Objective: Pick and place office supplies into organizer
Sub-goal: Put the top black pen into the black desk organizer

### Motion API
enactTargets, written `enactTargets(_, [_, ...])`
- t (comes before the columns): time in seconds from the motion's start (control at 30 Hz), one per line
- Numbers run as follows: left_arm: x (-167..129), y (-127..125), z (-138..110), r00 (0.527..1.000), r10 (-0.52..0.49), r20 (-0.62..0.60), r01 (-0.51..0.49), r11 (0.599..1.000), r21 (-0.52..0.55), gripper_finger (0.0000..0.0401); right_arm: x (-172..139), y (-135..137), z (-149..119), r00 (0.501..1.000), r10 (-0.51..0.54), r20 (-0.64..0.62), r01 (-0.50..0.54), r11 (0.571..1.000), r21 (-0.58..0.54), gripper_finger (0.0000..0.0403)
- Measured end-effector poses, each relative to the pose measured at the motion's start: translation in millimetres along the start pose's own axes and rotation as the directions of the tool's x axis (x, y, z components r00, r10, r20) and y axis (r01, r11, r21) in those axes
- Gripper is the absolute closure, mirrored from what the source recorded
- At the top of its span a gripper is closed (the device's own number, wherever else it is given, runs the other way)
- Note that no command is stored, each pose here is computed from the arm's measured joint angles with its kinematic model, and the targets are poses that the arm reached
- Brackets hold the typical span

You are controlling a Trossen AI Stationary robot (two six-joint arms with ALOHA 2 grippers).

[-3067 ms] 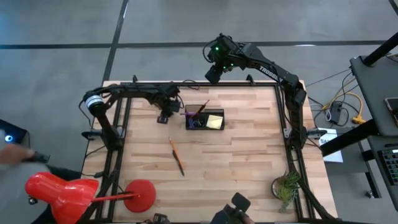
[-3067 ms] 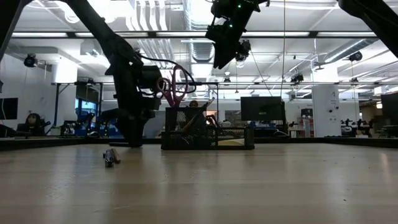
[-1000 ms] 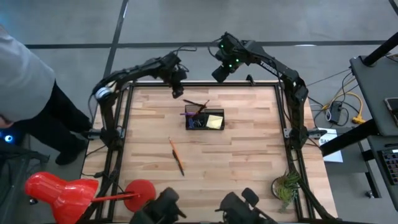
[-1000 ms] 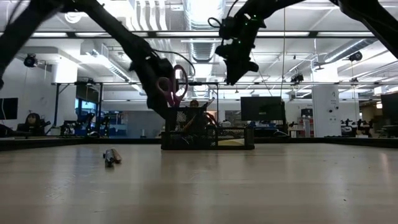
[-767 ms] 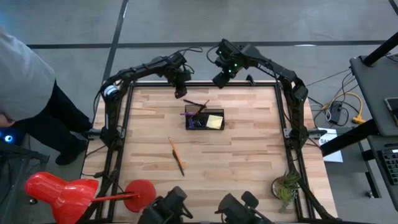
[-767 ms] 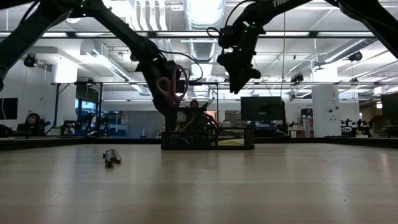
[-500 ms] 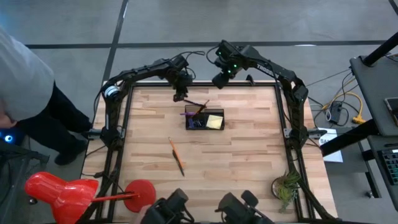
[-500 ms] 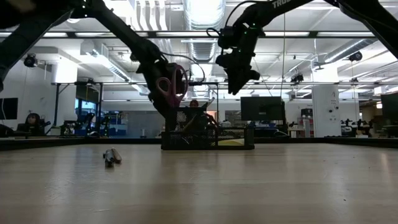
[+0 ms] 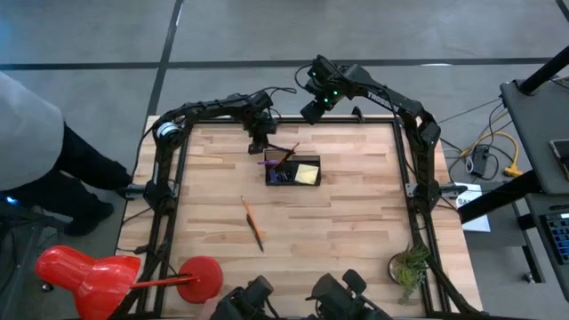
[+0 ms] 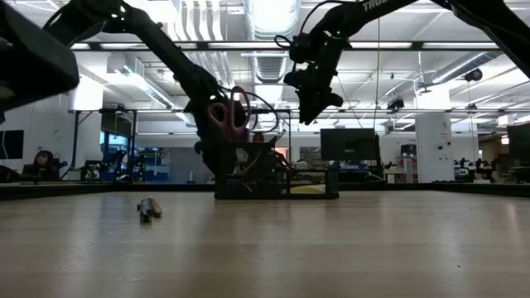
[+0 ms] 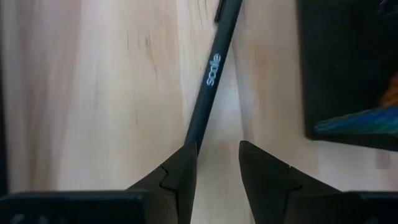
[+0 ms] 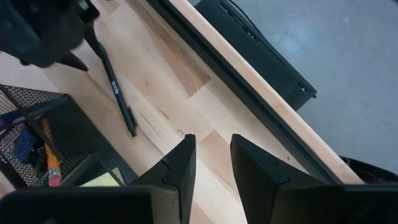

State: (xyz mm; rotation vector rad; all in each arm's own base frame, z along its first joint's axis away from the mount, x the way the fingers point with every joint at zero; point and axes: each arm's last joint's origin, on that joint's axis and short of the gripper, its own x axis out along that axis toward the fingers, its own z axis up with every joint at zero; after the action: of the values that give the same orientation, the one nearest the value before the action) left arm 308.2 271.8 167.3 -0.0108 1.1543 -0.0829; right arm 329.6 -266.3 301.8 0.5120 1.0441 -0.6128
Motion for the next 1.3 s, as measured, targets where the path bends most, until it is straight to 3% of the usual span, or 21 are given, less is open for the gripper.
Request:
enactTargets(0.3, [11,3,-4,0.993,0.081,-0.086,-0.081,0.997,0.002,0.0302,0,0,0,1.0,-0.001,0.0,0.001,1.0,0.008,0.0319])
enactTargets(0.63, [18,-1,-12,0.988,0.082,-0.128,-0.085,0.996,-0.013,0.039,0,-1,2,1.0,-0.001,0.017,0.001,1.0,0.008,0.0318])
enactTargets(1.07, [10,-10,-18,0.979,0.031,-0.203,-0.055,0.992,-0.11,0.0391,0,-1,2,1.0,-0.001,0.021,0.0,1.0,0.008,0.0326])
enactTargets(1.3, [-2,-26,-31,0.95,-0.04,-0.309,-0.045,0.964,-0.262,0.0392,0,-1,2,1.0,0.0,0.023,0.0,1.0,-0.015,0.0331])
